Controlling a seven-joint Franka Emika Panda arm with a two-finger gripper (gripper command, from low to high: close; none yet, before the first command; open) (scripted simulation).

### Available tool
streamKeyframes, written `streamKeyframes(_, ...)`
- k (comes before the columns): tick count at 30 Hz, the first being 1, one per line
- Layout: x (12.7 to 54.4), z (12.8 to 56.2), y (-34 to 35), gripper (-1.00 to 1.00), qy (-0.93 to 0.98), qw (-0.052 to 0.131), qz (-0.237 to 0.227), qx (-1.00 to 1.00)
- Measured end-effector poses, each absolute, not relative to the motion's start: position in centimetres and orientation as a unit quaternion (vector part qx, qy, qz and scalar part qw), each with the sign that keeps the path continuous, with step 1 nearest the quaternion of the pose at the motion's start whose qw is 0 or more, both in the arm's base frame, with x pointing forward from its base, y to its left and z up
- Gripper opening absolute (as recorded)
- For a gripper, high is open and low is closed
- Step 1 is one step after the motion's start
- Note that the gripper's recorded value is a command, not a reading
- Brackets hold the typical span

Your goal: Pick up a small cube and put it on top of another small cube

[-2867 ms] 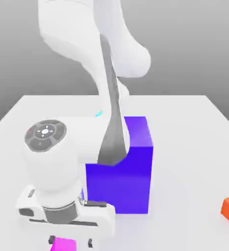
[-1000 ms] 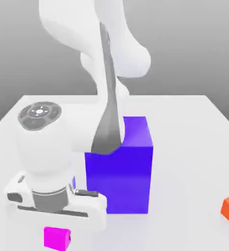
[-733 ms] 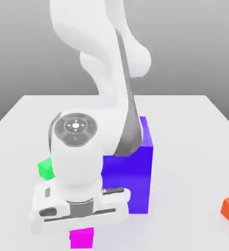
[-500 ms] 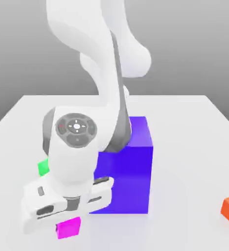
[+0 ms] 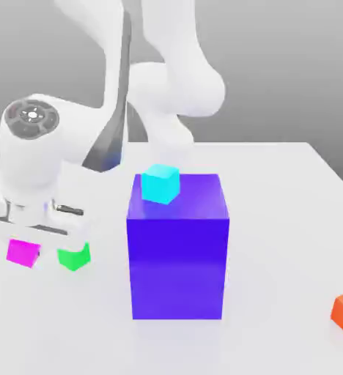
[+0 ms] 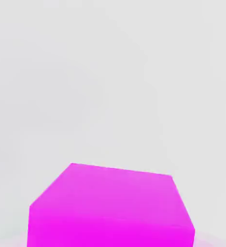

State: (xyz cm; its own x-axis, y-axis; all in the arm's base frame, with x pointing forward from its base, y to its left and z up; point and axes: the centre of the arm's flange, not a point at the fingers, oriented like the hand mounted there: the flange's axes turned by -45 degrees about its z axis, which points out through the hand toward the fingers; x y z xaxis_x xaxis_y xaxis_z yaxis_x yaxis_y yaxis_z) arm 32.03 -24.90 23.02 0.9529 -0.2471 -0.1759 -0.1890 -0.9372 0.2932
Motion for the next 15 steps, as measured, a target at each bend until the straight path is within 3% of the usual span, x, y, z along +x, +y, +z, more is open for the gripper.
streamKeyframes(6,26.7,24.6,-25.0,-1.00,-0.294,0.105,-0.059,0.948)
streamKeyframes(9,24.1,24.8,-24.6,-1.00,-0.386,0.074,-0.036,0.919)
streamKeyframes(13,21.6,24.5,-22.8,-1.00,-0.510,0.013,-0.012,0.860)
streamKeyframes(15,21.3,24.2,-21.9,-1.00,-0.533,0.001,-0.003,0.846)
